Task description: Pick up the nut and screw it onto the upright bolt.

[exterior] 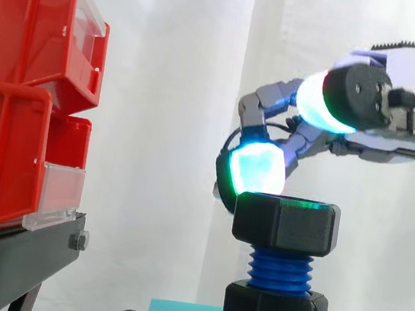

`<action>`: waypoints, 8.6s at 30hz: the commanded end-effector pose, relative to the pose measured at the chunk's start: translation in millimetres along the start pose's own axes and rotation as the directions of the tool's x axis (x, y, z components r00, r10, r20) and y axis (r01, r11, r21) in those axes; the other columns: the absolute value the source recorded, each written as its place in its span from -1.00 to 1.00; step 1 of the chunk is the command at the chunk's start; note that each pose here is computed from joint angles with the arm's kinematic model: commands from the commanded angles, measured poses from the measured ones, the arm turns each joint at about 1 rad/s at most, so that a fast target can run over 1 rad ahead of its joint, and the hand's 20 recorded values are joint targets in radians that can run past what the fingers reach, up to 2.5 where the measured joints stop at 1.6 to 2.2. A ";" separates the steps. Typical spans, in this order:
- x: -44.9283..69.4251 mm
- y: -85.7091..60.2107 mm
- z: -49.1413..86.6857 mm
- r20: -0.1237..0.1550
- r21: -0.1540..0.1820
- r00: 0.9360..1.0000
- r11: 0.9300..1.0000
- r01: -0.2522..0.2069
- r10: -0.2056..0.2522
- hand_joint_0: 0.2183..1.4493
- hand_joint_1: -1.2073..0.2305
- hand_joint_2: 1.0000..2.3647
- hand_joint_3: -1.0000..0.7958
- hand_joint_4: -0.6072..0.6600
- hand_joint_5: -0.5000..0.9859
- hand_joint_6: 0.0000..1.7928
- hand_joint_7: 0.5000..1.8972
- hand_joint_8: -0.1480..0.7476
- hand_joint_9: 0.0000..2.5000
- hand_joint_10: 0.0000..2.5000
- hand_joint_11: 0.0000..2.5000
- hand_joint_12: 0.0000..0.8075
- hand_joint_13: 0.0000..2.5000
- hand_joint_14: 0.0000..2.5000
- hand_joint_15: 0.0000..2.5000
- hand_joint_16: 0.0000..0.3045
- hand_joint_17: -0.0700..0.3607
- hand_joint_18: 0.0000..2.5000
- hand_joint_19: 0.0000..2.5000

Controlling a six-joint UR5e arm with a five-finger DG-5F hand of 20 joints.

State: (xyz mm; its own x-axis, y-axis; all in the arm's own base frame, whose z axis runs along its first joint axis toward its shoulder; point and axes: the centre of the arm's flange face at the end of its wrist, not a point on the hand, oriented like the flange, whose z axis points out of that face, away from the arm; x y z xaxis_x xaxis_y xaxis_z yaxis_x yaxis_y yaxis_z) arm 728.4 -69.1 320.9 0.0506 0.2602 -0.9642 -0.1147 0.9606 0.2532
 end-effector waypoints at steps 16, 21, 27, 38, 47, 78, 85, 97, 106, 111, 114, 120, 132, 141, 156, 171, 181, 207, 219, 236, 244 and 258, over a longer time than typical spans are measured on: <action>-15.4 4.4 13.5 0.107 -0.069 0.994 0.997 0.018 -0.010 -0.54 0.59 -1.00 -0.44 0.30 -0.47 -0.44 -0.72 -0.16 -0.45 -1.00 -1.00 -0.31 -0.67 -1.00 -1.00 -0.79 -0.34 -0.88 -1.00; -9.0 19.2 15.1 0.087 -0.068 0.996 0.997 0.021 -0.015 -0.54 0.61 -1.00 -0.44 0.30 -0.47 -0.44 -0.72 -0.17 -0.49 -1.00 -1.00 -0.29 -0.71 -1.00 -1.00 -0.78 -0.33 -0.90 -1.00; 1.0 31.0 12.8 0.040 -0.071 0.999 0.997 0.014 -0.011 -0.54 0.63 -1.00 -0.44 0.30 -0.46 -0.44 -0.71 -0.17 -0.50 -1.00 -1.00 -0.28 -0.71 -1.00 -1.00 -0.77 -0.32 -0.91 -1.00; 18.7 43.7 9.5 0.024 -0.083 1.000 0.997 0.005 -0.003 -0.54 0.63 -1.00 -0.44 0.30 -0.46 -0.44 -0.65 -0.15 -0.52 -1.00 -1.00 -0.26 -0.72 -1.00 -1.00 -0.77 -0.31 -0.93 -1.00; 32.7 44.3 3.4 0.002 -0.084 1.000 0.996 0.003 -0.003 -0.54 0.60 -1.00 -0.44 0.33 -0.44 -0.44 -0.43 -0.13 -0.53 -1.00 -1.00 -0.25 -0.72 -1.00 -1.00 -0.77 -0.31 -0.93 -1.00; 29.0 30.1 1.9 0.019 -0.074 1.000 0.997 0.009 -0.008 -0.52 0.50 -1.00 -0.44 0.29 -0.41 -0.44 0.19 -0.07 -0.52 -1.00 -1.00 -0.27 -0.68 -1.00 -1.00 -0.79 -0.34 -0.89 -1.00; 27.6 24.9 1.1 0.020 -0.068 1.000 0.998 0.010 -0.008 -0.51 0.48 -1.00 -0.44 0.29 -0.40 -0.44 0.21 -0.07 -0.51 -1.00 -1.00 -0.27 -0.67 -1.00 -1.00 -0.79 -0.34 -0.88 -1.00; 24.6 14.2 -1.1 0.020 -0.071 1.000 0.997 0.012 -0.011 -0.50 0.43 -1.00 -0.44 0.31 -0.38 -0.44 0.27 -0.02 -0.45 -1.00 -1.00 -0.31 -0.62 -1.00 -1.00 -0.80 -0.36 -0.83 -1.00; 20.6 1.0 -4.8 0.015 -0.065 1.000 0.998 0.014 -0.013 -0.49 0.38 -1.00 -0.44 0.33 -0.36 -0.44 0.33 -0.01 -0.38 -1.00 -1.00 -0.35 -0.56 -1.00 -1.00 -0.82 -0.39 -0.78 -1.00; 20.0 -9.7 -8.3 0.002 -0.061 1.000 0.998 0.015 -0.014 -0.49 0.36 -1.00 -0.44 0.33 -0.35 -0.44 0.36 0.00 -0.35 -1.00 -1.00 -0.37 -0.54 -1.00 -1.00 -0.83 -0.40 -0.76 -1.00; 17.8 -14.1 -9.7 0.002 -0.059 1.000 0.998 0.018 -0.018 -0.48 0.35 -1.00 -0.44 0.30 -0.34 -0.44 0.41 0.00 -0.31 -1.00 -1.00 -0.39 -0.52 -1.00 -1.00 -0.84 -0.42 -0.74 -1.00; 16.1 -25.7 -13.3 -0.004 -0.062 0.999 0.997 0.035 -0.035 -0.47 0.39 -1.00 -0.44 0.23 -0.29 -0.42 0.38 -0.01 -0.21 -1.00 -1.00 -0.44 -0.47 -1.00 -1.00 -0.85 -0.44 -0.71 -1.00; 3.7 -22.6 -6.9 0.027 -0.100 0.999 0.994 0.042 -0.040 -0.50 0.56 -1.00 -0.44 0.38 -0.41 -0.44 -0.30 -0.06 -0.25 -1.00 -1.00 -0.39 -0.50 -1.00 -1.00 -0.84 -0.42 -0.72 -1.00; 21.7 -21.8 11.3 0.121 -0.130 0.992 0.991 0.036 -0.021 -0.51 0.61 -1.00 -0.44 0.27 -0.52 -0.44 -0.78 -0.14 -0.40 -1.00 -1.00 -0.33 -0.60 -1.00 -1.00 -0.80 -0.36 -0.81 -1.00; 47.4 8.4 12.7 0.027 -0.125 1.000 0.992 -0.008 0.012 -0.51 0.62 -1.00 -0.44 0.29 -0.50 -0.44 -0.59 -0.11 -0.46 -1.00 -1.00 -0.29 -0.63 -1.00 -1.00 -0.79 -0.34 -0.84 -1.00; 53.7 23.8 13.7 0.009 -0.140 1.000 0.990 -0.013 0.014 -0.50 0.57 -1.00 -0.44 0.36 -0.45 -0.44 -0.33 -0.09 -0.45 -1.00 -1.00 -0.30 -0.63 -1.00 -1.00 -0.79 -0.34 -0.84 -1.00; 51.9 21.4 13.1 0.009 -0.142 1.000 0.990 -0.020 0.021 -0.49 0.53 -1.00 -0.44 0.36 -0.42 -0.44 -0.11 -0.07 -0.44 -1.00 -1.00 -0.30 -0.61 -1.00 -1.00 -0.80 -0.35 -0.83 -1.00; 42.7 -15.8 5.3 0.010 -0.127 1.000 0.992 -0.020 0.022 -0.48 0.49 -1.00 -0.44 0.30 -0.34 -0.44 0.32 -0.04 -0.36 -1.00 -1.00 -0.38 -0.54 -1.00 -1.00 -0.83 -0.41 -0.77 -1.00; 41.4 -20.0 4.2 0.010 -0.132 1.000 0.991 -0.019 0.021 -0.48 0.45 -1.00 -0.44 0.31 -0.26 -0.44 0.38 -0.05 -0.22 -1.00 -1.00 -0.45 -0.46 -1.00 -1.00 -0.86 -0.45 -0.69 -1.00; 16.6 -32.4 9.1 0.043 -0.158 0.999 0.987 -0.016 0.023 -0.50 0.47 -1.00 -0.44 0.37 -0.35 -0.44 -0.01 -0.07 -0.23 -1.00 -1.00 -0.41 -0.44 -1.00 -1.00 -0.81 -0.38 -0.63 -1.00; 12.3 -37.2 9.8 0.050 -0.152 0.999 0.988 -0.011 0.018 -0.51 0.47 -1.00 -0.44 0.41 -0.42 -0.44 -0.28 -0.08 -0.31 -1.00 -1.00 -0.36 -0.48 -1.00 -1.00 -0.79 -0.34 -0.66 -1.00; 25.6 -5.3 15.2 0.011 -0.141 0.999 0.990 -0.029 0.031 -0.53 0.50 -1.00 -0.44 0.35 -0.50 -0.44 -0.75 -0.15 -0.48 -1.00 -1.00 -0.30 -0.60 -1.00 -1.00 -0.76 -0.29 -0.76 -1.00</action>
State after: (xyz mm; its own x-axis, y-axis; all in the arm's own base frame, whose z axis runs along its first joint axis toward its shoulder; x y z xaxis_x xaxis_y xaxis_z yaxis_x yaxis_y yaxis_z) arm 745.1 -72.9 296.6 0.0671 0.2887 -0.9551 -0.2605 0.9291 0.2626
